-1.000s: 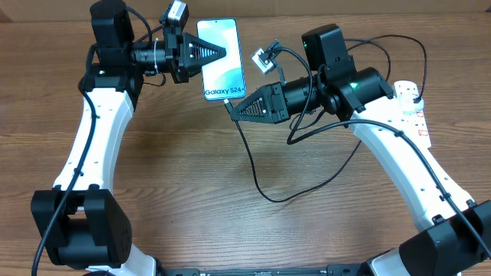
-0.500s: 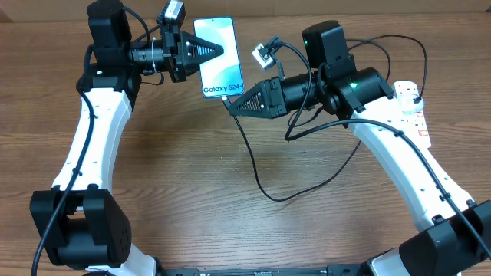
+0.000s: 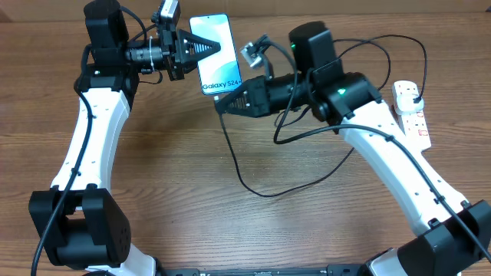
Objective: Plug charger to phone and switch on socket
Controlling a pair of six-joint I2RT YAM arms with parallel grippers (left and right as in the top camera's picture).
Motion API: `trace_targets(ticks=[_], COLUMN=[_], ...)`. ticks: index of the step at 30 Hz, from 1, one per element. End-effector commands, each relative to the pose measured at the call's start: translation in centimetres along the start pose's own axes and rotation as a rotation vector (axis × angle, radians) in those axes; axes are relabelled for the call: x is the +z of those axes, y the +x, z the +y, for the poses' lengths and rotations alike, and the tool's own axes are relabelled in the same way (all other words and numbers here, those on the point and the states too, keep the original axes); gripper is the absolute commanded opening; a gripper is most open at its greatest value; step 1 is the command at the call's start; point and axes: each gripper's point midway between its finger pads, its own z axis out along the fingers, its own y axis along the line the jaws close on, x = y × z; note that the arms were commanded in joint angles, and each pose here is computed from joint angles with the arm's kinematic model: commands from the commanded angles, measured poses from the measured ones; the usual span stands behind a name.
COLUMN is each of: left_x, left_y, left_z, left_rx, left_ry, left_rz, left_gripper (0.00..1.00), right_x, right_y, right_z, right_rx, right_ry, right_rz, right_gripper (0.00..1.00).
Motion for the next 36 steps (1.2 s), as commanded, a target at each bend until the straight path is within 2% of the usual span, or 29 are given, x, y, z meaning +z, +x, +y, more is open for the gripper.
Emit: trace_targets(ticks=[1, 6, 9, 16, 20, 23, 31, 36], left_x=[0.6, 0.6, 0.0, -1.9, -2.7, -3.2, -3.4, -3.4], left_y=[1.9, 2.0, 1.2, -0.5, -1.1, -1.5, -1.6, -1.5], left_z=[-2.2, -2.2, -1.9, -1.4, -1.2, -1.1, -1.0, -0.6], left_rx=[0.051, 0.047, 0.072, 0.140, 0.145, 0.173, 0.207, 0.198], left_ry=[0.039, 0.042, 0.029, 0.004, -0.004, -0.014, -0.018, -0.026], left_rz=[0.087, 0.094, 0.053, -0.033, -0.064, -0.086, -0.092, -0.094], left_gripper=[0.04, 0.04, 0.04, 0.04, 0.04, 0.04, 0.04, 0.04], right_x=[0.8, 0.8, 0.5, -2.3, -6.2, -8.5, -12.3, -11.8], right_y=[-1.5, -2.3, -1.2, 3.5, 6.5, 8.4, 14.2, 17.6], right_z=[-0.6, -2.3, -3.6, -9.6, -13.1, -14.5, -20.9, -25.1], right_rx=[-0.035, -0.016, -0.023, 0.059, 0.137, 0.170, 0.270, 0.313], right_ry=[0.143, 0.255, 0.317, 0.652, 0.938, 1.085, 1.392, 1.404], right_rz=[-0.099, -0.159, -0.126, 0.007, 0.071, 0.127, 0.203, 0.202], right_gripper=[0.04, 0.04, 0.04, 0.04, 0.04, 0.04, 0.04, 0.04])
